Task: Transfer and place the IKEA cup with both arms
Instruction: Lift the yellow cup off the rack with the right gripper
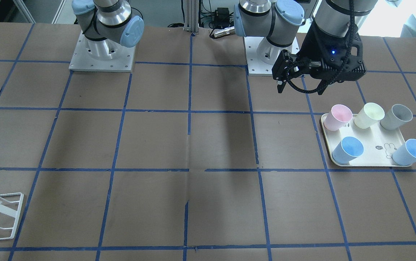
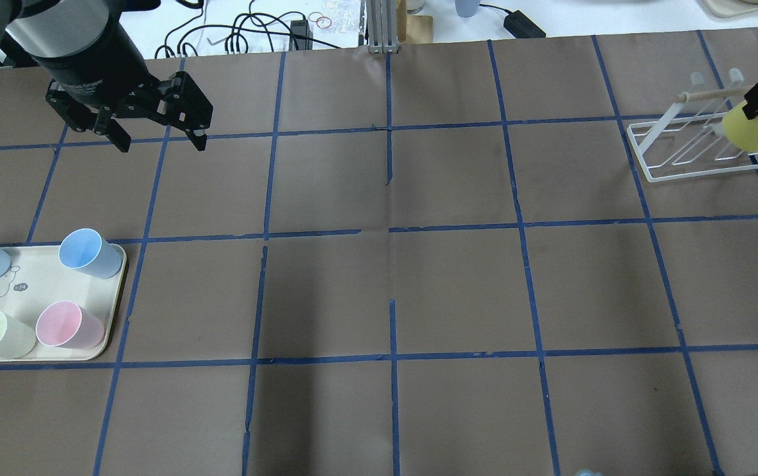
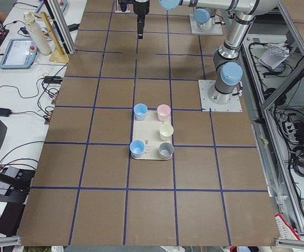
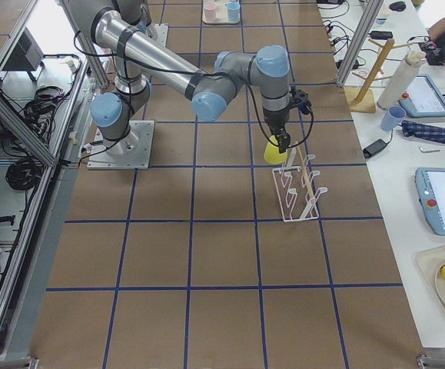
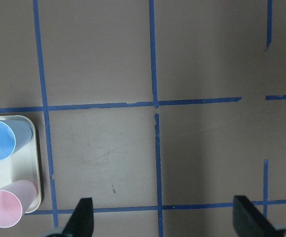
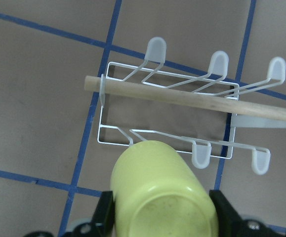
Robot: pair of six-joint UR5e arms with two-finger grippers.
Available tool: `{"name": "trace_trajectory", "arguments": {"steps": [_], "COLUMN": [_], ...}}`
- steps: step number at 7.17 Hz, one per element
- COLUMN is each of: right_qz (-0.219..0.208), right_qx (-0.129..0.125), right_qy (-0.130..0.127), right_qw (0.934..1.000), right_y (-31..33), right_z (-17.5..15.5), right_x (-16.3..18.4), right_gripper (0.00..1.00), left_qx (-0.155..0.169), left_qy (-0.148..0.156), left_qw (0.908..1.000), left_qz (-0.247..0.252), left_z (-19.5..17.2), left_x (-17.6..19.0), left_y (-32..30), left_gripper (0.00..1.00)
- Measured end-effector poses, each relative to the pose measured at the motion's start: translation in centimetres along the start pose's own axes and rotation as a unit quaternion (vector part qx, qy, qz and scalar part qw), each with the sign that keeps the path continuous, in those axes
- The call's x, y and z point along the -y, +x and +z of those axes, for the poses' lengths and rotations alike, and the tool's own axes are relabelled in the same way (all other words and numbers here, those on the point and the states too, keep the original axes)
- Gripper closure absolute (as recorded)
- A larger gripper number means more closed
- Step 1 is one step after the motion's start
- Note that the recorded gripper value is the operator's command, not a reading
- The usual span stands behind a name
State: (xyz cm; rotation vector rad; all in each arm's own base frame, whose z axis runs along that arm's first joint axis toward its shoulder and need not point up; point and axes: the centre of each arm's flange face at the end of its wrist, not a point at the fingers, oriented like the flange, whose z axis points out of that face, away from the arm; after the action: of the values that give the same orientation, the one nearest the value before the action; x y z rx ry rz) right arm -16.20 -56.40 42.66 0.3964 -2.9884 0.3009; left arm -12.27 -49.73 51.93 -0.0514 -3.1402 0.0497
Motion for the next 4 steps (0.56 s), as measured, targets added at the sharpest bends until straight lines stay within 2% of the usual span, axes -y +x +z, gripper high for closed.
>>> {"name": "trace_trajectory", "arguments": {"steps": [2, 3, 4], "right_qz": [0.011, 0.036, 0.067], "right_qx": [0.043, 0.062, 0.075], "right_qy": [-0.01, -0.015, -0.021], "right_qw": [0.9989, 0.9973, 0.9947], "right_y": [-4.3, -7.9, -12.3], "right_z": [-3.4, -4.4, -5.3], "right_x": [-0.5, 0.3, 1.4], "right_gripper": [0.97, 0.97, 1.0], "left_qx": [-0.002, -0.013, -0.038], "left_qy": [-0.005, -0.009, -0.014], "left_qw": [1.0, 0.9999, 0.9991], "left_qz": [0.0, -0.003, -0.01], "left_z": [0.4, 0.8, 1.2], "left_x": [-0.6, -0.9, -1.0], "left_y": [0.1, 0.0, -0.2], "left_gripper": [0.0, 0.0, 0.0]}}
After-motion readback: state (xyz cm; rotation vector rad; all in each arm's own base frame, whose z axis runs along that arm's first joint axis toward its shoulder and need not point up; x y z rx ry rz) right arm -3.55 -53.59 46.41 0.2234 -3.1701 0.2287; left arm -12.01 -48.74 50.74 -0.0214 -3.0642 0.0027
